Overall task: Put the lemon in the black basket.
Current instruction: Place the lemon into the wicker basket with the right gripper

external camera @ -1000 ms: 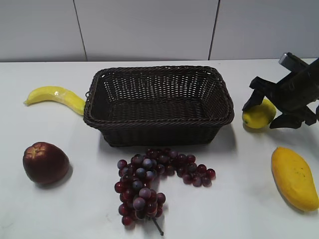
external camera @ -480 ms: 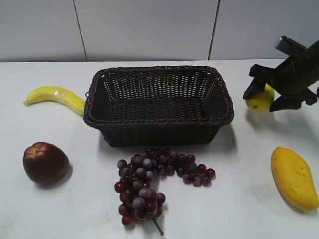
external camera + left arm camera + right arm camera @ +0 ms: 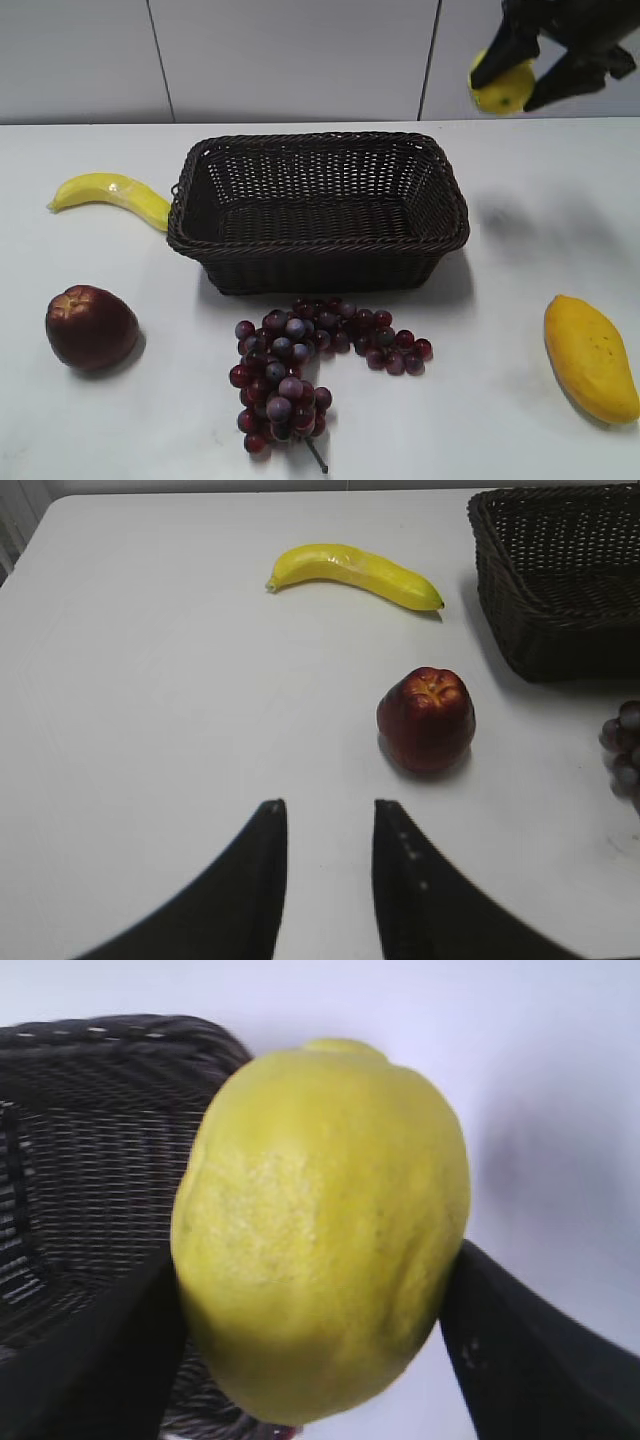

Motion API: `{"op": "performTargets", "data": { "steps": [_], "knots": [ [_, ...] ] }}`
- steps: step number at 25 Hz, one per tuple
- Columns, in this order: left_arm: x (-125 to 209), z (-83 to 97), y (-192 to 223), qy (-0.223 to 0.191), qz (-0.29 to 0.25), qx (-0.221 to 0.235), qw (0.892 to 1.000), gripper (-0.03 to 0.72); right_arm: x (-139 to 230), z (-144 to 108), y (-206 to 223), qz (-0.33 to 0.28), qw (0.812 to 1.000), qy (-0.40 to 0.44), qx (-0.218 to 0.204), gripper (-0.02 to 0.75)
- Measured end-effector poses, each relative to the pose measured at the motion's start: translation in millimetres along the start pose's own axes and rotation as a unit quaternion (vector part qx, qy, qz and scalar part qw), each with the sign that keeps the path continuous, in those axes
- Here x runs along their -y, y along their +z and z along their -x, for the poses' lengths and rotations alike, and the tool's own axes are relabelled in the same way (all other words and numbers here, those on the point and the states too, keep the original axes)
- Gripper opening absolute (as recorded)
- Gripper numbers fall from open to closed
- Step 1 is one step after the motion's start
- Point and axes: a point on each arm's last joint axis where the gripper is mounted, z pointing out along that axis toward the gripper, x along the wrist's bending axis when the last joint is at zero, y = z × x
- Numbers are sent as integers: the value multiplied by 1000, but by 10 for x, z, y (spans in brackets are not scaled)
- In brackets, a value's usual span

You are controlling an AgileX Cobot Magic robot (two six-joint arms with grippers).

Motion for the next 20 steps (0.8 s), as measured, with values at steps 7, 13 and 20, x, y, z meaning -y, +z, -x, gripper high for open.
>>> {"op": "performTargets", "data": {
  "steps": [7, 13, 20],
  "knots": [
    [0, 0, 0, 0, 0, 0, 1000, 234, 186, -916, 207, -15, 989, -124, -79, 601],
    [0, 0, 0, 0, 0, 0, 1000, 234, 494, -1273, 803, -57, 972, -225, -28, 600],
    [0, 0, 0, 1, 0, 0, 1000, 234, 680, -1030, 1568, -132, 967, -218, 1, 600]
  ]
}}
